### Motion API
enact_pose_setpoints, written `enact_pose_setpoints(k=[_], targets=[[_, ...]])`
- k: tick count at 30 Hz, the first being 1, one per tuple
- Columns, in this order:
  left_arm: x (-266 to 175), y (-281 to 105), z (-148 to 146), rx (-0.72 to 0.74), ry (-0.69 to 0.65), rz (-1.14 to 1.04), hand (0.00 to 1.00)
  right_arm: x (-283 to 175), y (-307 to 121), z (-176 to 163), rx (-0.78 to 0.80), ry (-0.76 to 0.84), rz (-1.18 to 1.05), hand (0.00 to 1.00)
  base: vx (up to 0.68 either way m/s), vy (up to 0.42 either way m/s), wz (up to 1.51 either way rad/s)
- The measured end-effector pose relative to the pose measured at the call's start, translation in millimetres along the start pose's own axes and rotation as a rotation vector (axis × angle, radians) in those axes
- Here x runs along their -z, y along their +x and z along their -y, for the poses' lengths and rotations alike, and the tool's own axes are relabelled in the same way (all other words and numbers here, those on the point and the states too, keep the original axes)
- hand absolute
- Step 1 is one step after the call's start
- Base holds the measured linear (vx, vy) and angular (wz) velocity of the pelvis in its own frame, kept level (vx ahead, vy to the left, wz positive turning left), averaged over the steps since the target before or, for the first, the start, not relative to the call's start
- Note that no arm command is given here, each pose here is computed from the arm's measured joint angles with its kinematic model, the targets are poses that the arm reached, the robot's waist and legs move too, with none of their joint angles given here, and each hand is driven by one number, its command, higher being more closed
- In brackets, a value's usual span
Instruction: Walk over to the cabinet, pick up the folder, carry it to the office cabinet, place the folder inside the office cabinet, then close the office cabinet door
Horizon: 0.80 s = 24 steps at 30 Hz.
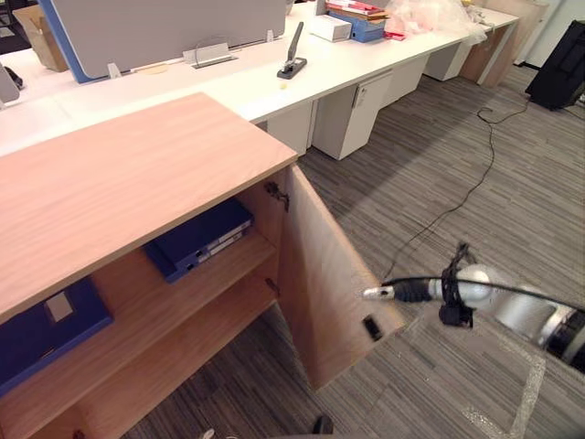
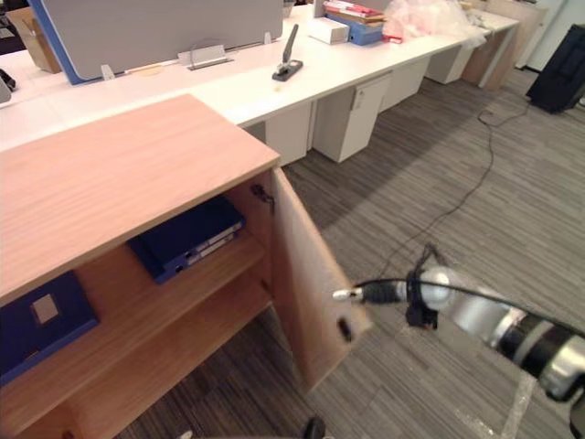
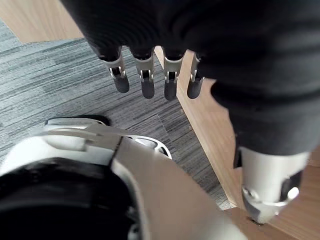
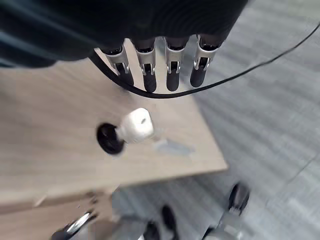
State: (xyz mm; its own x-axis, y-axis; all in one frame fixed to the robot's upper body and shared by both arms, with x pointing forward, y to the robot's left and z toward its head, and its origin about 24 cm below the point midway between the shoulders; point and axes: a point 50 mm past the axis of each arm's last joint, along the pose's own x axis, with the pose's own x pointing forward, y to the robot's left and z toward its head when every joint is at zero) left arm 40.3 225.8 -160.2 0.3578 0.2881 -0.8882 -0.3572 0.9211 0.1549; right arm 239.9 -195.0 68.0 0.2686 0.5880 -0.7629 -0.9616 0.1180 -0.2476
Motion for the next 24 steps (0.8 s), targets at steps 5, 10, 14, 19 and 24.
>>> enact_pose_setpoints(k=[5, 10, 14, 19, 24], targets=[[-3.7, 1.1, 0.3, -0.006, -0.017, 0.013, 0.0, 1.9, 13.8, -44.5, -0.241, 0.174, 0.086, 0.0, 0.04, 0.022, 0.03], [-4.4, 1.2, -5.1, -0.025, -0.031, 0.017, 0.0, -2.2, 4.0, -50.8, -0.268, 0.203, 0.103, 0.0, -0.03, 0.037, 0.11], [-3.1, 1.0, -9.3, -0.04, -0.04, 0.012, 0.0, -6.8, 4.4, -58.2, -0.304, 0.225, 0.132, 0.0, -0.03, 0.046, 0.05], [-2.0, 1.0, -11.5, -0.045, -0.036, 0.006, 0.0, -7.5, 5.5, -59.9, -0.314, 0.24, 0.142, 0.0, -0.02, 0.036, 0.0], [-3.3, 1.3, -12.3, -0.046, -0.028, 0.012, 0.0, -5.3, 35.0, -62.1, -0.311, 0.334, 0.202, 0.0, 0.0, 0.0, 0.0]])
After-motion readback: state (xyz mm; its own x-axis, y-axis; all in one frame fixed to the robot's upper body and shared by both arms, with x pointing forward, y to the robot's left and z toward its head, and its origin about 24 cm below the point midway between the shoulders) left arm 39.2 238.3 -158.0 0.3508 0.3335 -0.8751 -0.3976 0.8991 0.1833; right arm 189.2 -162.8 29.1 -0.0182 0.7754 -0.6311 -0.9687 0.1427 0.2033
